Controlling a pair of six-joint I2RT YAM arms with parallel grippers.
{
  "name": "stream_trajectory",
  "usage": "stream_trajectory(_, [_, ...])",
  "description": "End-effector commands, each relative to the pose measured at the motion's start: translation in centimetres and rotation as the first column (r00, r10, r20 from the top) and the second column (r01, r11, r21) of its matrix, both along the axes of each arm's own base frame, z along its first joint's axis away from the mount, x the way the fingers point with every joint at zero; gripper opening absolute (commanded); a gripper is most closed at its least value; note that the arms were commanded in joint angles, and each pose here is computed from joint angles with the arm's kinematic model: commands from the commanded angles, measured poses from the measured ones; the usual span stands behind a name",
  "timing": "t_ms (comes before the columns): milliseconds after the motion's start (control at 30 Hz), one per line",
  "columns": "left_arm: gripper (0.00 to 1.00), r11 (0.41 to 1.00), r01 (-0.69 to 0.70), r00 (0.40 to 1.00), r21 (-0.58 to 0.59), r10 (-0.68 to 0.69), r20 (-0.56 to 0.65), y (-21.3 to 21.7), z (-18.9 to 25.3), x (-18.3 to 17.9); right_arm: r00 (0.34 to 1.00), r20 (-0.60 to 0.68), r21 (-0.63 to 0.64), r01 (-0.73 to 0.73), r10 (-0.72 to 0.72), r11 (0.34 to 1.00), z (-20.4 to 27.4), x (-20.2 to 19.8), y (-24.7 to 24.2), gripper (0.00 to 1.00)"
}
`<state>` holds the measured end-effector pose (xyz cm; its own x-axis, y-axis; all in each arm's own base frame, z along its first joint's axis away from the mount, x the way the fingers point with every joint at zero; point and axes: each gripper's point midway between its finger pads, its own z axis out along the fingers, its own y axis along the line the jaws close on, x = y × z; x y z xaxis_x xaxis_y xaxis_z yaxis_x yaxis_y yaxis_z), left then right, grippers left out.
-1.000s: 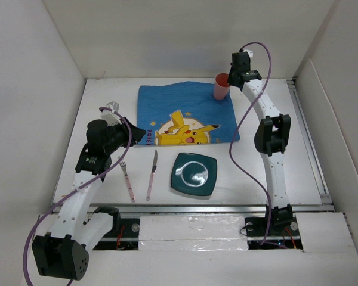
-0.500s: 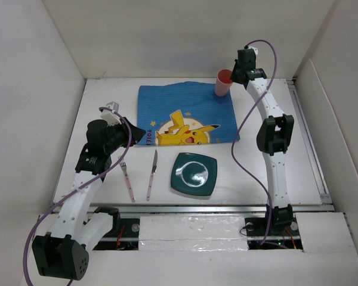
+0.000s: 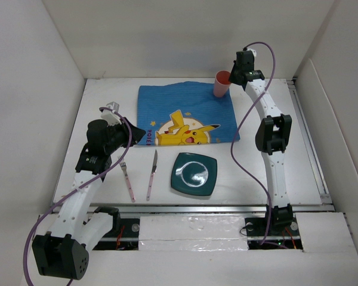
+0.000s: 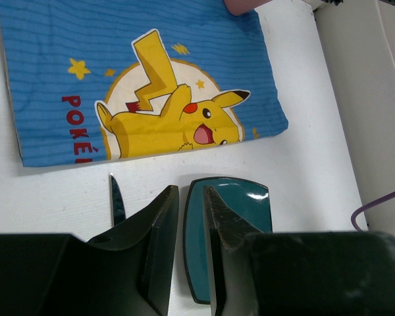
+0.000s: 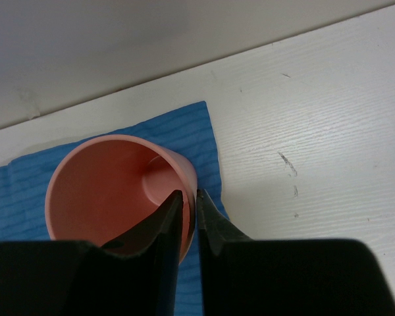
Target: Set the dinner table for one person
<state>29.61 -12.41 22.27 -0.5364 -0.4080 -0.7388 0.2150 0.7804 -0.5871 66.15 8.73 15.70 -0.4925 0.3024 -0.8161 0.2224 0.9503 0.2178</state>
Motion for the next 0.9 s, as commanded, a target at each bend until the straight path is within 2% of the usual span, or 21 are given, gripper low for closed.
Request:
stream_trajectory(0, [0.19, 1.000, 0.005, 0.997, 0.006, -0.006, 0.078, -0.1, 2.5, 0.4, 0.994, 0.113, 0.032, -0.011, 0.007, 0.999, 4.5, 0.8, 0.3, 0.24])
stream_trajectory(133, [0.19, 1.000, 0.007, 0.997, 0.002, -0.008, 0.078, -0.1, 2.6, 0.4, 0.988, 0.152, 0.052, -0.034, 0.026, 0.998, 6.4, 0.4, 1.2, 0.39])
stream_trajectory(300, [0.19, 1.000, 0.009, 0.997, 0.001, -0.009, 0.083, -0.1, 2.7, 0.3, 0.979, 0.200, 0.070, -0.053, 0.038, 0.996, 9.5, -0.3, 1.5, 0.47])
stream_trajectory(367, [0.19, 1.000, 0.009, 0.996, 0.000, -0.008, 0.084, -0.1, 2.7, 0.3, 0.970, 0.235, 0.086, -0.081, 0.058, 0.993, 11.7, -0.9, 1.9, 0.54])
stream_trajectory(400, [0.19, 1.000, 0.011, 0.996, -0.001, -0.011, 0.085, -0.2, 2.7, 0.2, 0.962, 0.262, 0.106, -0.106, 0.075, 0.989, 13.5, -1.5, 2.3, 0.55])
stream_trajectory(467, [0.19, 1.000, 0.011, 0.996, -0.002, -0.011, 0.089, -0.2, 2.8, 0.2, 0.958, 0.274, 0.116, -0.119, 0.084, 0.986, 14.2, -1.7, 2.0, 0.57])
stream_trajectory(600, [0.19, 1.000, 0.011, 0.996, -0.003, -0.011, 0.094, -0.2, 2.9, 0.1, 0.923, 0.366, 0.137, -0.178, 0.117, 0.975, 20.5, -4.9, 2.4, 0.61])
stream_trajectory(633, [0.19, 1.000, 0.010, 0.996, -0.002, -0.010, 0.094, -0.1, 2.9, 0.1, 0.933, 0.333, 0.139, -0.192, 0.137, 0.971, 19.3, -5.8, 2.6, 0.61])
stream_trajectory(667, [0.20, 1.000, 0.010, 0.995, -0.002, -0.010, 0.096, -0.1, 2.9, 0.1, 0.930, 0.326, 0.145, -0.226, 0.169, 0.963, 19.1, -6.9, 3.1, 0.56])
stream_trajectory(700, [0.20, 1.000, 0.013, 0.995, -0.003, -0.013, 0.097, -0.2, 3.0, 0.1, 0.929, 0.320, 0.151, -0.245, 0.188, 0.958, 18.9, -8.1, 3.3, 0.43])
stream_trajectory(733, [0.20, 1.000, 0.013, 0.995, -0.004, -0.013, 0.102, -0.2, 3.1, 0.0, 0.879, 0.430, 0.151, -0.297, 0.208, 0.943, 23.4, -10.9, 4.0, 0.11])
stream_trajectory(767, [0.21, 1.000, 0.016, 0.995, -0.005, -0.015, 0.103, -0.2, 3.2, 0.0, 0.910, 0.326, 0.187, -0.326, 0.254, 0.927, 17.2, -13.0, 5.0, 0.00])
stream_trajectory(800, [0.21, 1.000, 0.017, 0.995, -0.005, -0.017, 0.103, -0.2, 3.2, 0.0, 0.904, 0.326, 0.206, -0.353, 0.276, 0.913, 16.3, -15.0, 5.7, 0.00])
stream_trajectory(833, [0.22, 1.000, 0.017, 0.995, -0.006, -0.016, 0.099, -0.2, 3.1, 0.0, 0.846, 0.446, 0.214, -0.418, 0.292, 0.883, 20.2, -18.7, 7.0, 0.00])
stream_trajectory(867, [0.22, 1.000, 0.023, 0.995, -0.008, -0.022, 0.099, -0.3, 3.1, -0.1, 0.829, 0.468, 0.234, -0.450, 0.306, 0.862, 19.5, -20.7, 7.8, 0.00])
